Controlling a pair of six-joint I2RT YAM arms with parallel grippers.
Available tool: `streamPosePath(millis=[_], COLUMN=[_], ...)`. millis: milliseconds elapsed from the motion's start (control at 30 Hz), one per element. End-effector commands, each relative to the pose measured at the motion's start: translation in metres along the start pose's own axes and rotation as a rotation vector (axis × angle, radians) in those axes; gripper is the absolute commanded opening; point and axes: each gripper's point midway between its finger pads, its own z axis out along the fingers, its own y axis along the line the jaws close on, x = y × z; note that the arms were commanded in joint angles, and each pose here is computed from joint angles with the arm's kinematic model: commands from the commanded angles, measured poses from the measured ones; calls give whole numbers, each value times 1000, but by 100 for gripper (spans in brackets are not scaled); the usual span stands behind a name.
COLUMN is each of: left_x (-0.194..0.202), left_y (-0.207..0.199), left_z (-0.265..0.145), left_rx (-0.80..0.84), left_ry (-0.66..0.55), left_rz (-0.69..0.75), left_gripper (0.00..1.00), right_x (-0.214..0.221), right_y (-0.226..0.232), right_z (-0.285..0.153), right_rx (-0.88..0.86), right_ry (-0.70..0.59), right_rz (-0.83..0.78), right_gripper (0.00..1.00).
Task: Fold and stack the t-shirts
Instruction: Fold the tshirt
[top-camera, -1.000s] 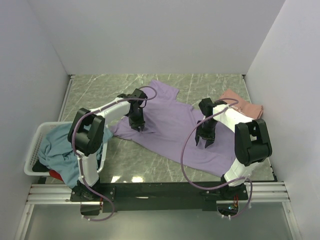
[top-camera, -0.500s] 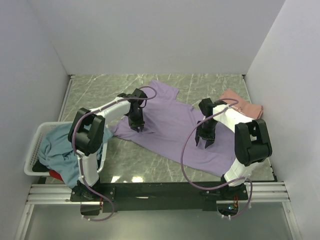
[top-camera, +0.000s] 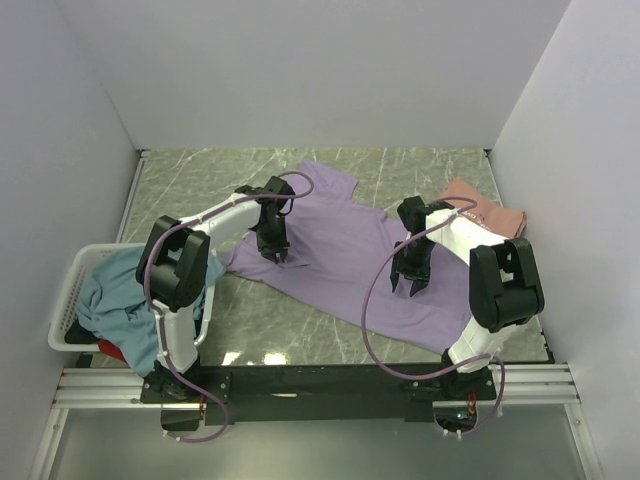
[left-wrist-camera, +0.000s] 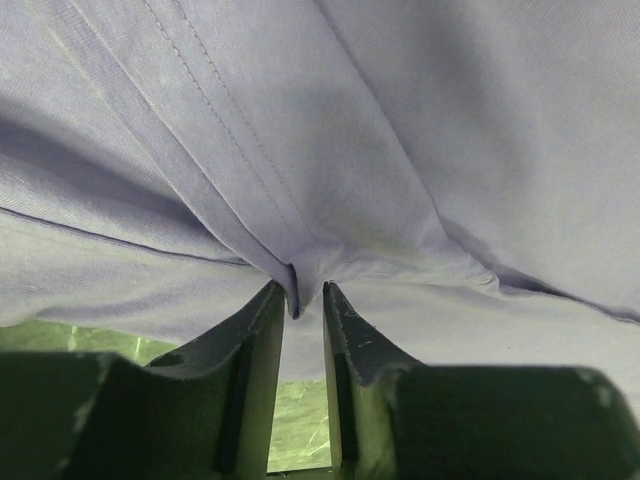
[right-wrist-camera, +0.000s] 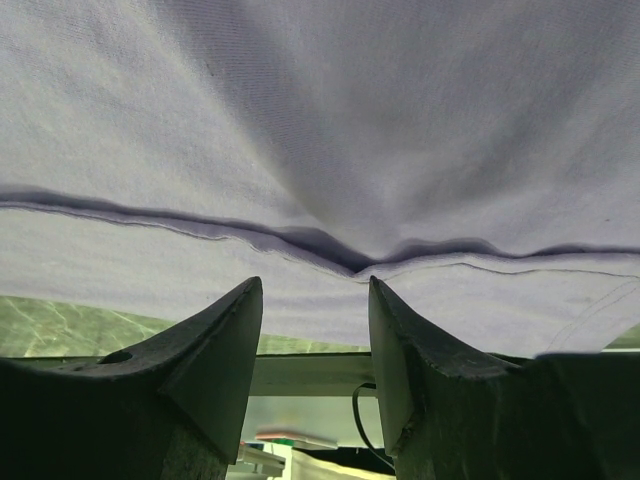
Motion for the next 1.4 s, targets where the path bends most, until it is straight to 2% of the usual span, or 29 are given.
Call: streamPosePath(millis=[0,267,467,700,933,1367], left_x=[-15,-8,-6,-14,-36,-52], left_y=[-11,-8,-5,-12,-38,-81], left_z=[-19,-5,7,4,-8,4], left_rx=[40,27,14,32,84,166], left_ry=[-68,-31,-23,-46,-90,-69], left_rz=[11,15,19,24,53,133], left_gripper=[27,25,20,0,0,0], right_x=[0,-1,0,-2,-3,0], right_y=[0,1,1,2,1,-6], right_z=[-4,-2,-1,-3,-4,-6], right_rx=[-5,-7,-7,-8,-2,24], right_ry=[-26,-19,-17,-22,-29,-40], right_rz=[3,-1,0,-3,3,9], right_gripper=[54,54,54,54,54,54])
